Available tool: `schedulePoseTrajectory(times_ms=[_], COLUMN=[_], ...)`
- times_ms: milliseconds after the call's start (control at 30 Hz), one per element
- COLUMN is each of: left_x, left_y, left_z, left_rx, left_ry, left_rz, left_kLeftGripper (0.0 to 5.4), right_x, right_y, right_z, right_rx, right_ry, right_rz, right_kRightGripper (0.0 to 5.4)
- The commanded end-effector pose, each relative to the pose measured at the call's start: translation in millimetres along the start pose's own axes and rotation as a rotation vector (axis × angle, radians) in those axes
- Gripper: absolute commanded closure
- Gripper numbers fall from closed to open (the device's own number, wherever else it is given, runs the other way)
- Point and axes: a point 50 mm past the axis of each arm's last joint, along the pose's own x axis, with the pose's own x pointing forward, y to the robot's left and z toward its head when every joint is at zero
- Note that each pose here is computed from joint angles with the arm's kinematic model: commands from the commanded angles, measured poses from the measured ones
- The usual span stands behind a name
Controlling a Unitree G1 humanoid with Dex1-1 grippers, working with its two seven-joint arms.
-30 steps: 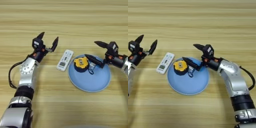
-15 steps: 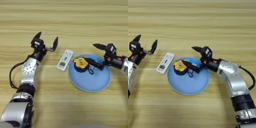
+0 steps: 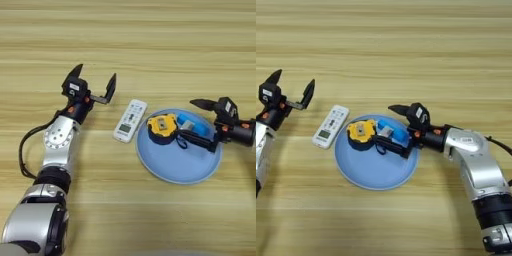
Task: Move the objects on the table
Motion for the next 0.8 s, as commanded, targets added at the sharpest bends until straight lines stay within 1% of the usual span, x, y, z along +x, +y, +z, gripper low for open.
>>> schedulePoseTrajectory(times_ms=[33, 300, 600, 633, 733, 800], left_x=[4.1, 3.6, 3.4, 3.3, 3.3, 3.3], left_y=[0.3, 0.0, -0.2, -0.1, -0.1, -0.2], left_z=[3.3, 3.3, 3.3, 3.3, 3.4, 3.4], left_rx=[0.028, 0.029, 0.029, 0.029, 0.028, 0.028], left_ry=[-0.008, -0.010, -0.011, -0.011, -0.012, -0.012], left_rz=[-0.019, -0.022, -0.025, -0.025, -0.026, -0.026], left_kLeftGripper=[0.02, 0.02, 0.02, 0.00, 0.00, 0.00], right_x=[-0.9, 0.9, 2.0, 2.3, 3.2, 3.7], right_y=[-0.1, -0.2, 0.7, 1.0, 1.9, 2.3], right_z=[-4.0, -9.4, -15.7, -16.4, -17.7, -18.4], right_rx=[0.001, 0.014, 0.001, 0.000, 0.000, 0.000], right_ry=[0.025, 0.044, 0.079, 0.081, 0.085, 0.088], right_rz=[0.006, 0.004, 0.004, 0.005, 0.009, 0.010], right_kRightGripper=[0.00, 0.00, 0.00, 0.17, 0.33, 0.58])
